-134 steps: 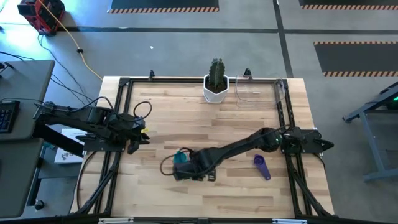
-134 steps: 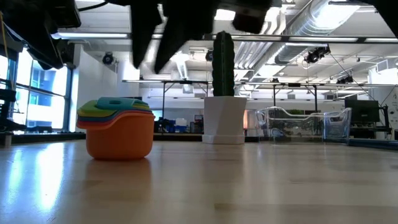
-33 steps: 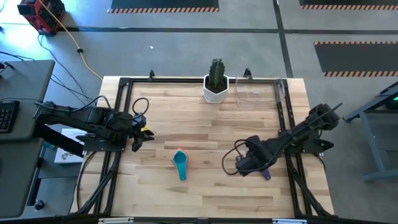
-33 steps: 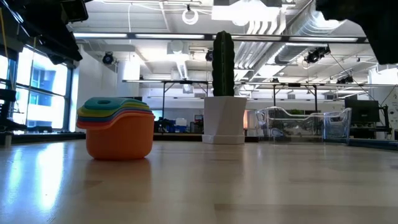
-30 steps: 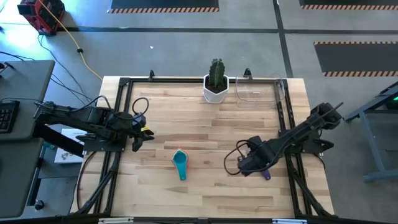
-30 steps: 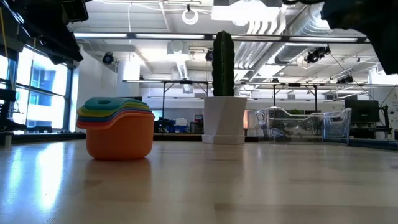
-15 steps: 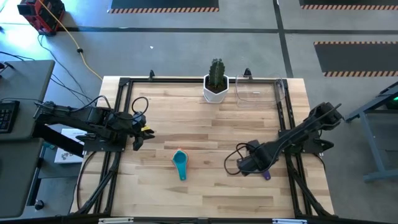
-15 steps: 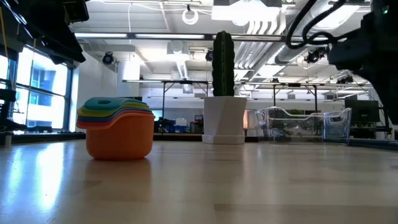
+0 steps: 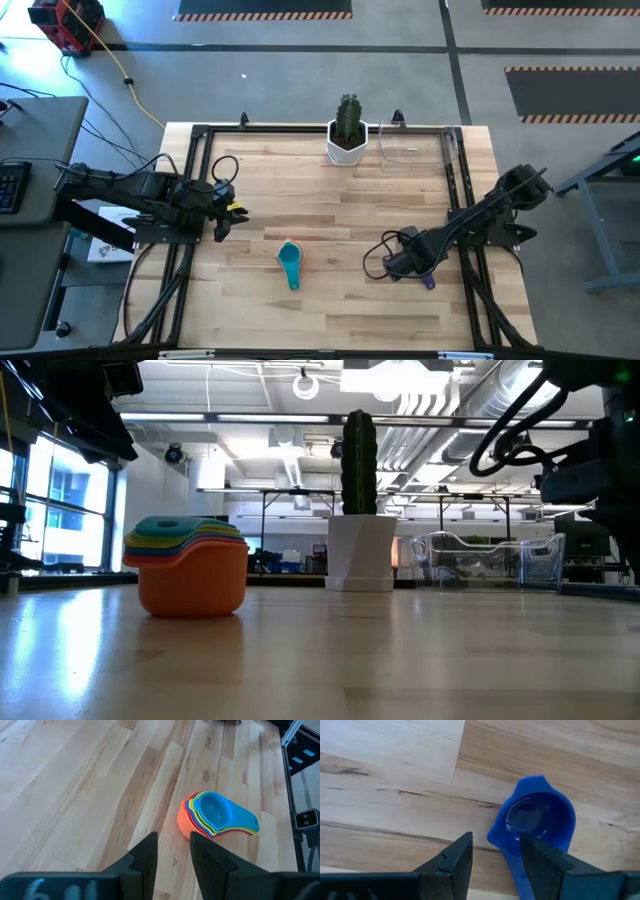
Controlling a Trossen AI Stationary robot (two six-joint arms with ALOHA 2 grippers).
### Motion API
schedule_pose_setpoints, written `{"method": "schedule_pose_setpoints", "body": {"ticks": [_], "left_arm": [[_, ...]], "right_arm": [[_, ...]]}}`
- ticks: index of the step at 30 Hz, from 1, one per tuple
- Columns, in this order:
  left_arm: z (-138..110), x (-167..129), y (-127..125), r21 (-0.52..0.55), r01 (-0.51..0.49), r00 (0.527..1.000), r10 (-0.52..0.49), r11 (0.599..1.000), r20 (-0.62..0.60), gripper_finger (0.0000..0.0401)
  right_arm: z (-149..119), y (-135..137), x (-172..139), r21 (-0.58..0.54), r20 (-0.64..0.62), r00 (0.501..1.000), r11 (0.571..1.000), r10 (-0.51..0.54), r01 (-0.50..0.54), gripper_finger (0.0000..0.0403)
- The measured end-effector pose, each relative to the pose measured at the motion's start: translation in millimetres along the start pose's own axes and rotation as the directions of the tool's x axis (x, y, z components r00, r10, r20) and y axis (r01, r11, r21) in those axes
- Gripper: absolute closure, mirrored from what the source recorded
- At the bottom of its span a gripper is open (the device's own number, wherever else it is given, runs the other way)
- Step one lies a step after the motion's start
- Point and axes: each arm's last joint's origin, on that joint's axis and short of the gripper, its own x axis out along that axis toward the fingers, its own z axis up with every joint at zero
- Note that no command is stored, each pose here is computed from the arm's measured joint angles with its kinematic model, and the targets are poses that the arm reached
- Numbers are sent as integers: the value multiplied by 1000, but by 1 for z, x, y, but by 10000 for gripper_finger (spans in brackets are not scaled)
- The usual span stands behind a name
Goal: Nest measuring cups in basket
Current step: Put the dark blue measuring cup on top of the light blue measuring cup
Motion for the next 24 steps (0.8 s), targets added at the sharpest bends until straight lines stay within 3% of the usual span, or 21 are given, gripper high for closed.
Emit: {"method": "schedule_pose_setpoints", "body": {"ticks": [11,15,19,24], "left_arm": [[0,4,-1,-144,-13,1000,11,990,-18,298],[0,9,-2,-196,-7,998,-4,981,-58,298],[-1,16,-4,-199,-7,993,-16,980,-113,298],[-2,27,-5,-181,-42,986,12,983,-166,298]], "right_arm": [[-1,3,10,-17,-6,999,999,-39,39,290],[-2,3,11,-17,-15,999,999,-44,44,327],[-1,3,10,-13,-15,999,999,-47,46,386],[-1,3,10,26,-15,999,998,-48,49,387]]}}
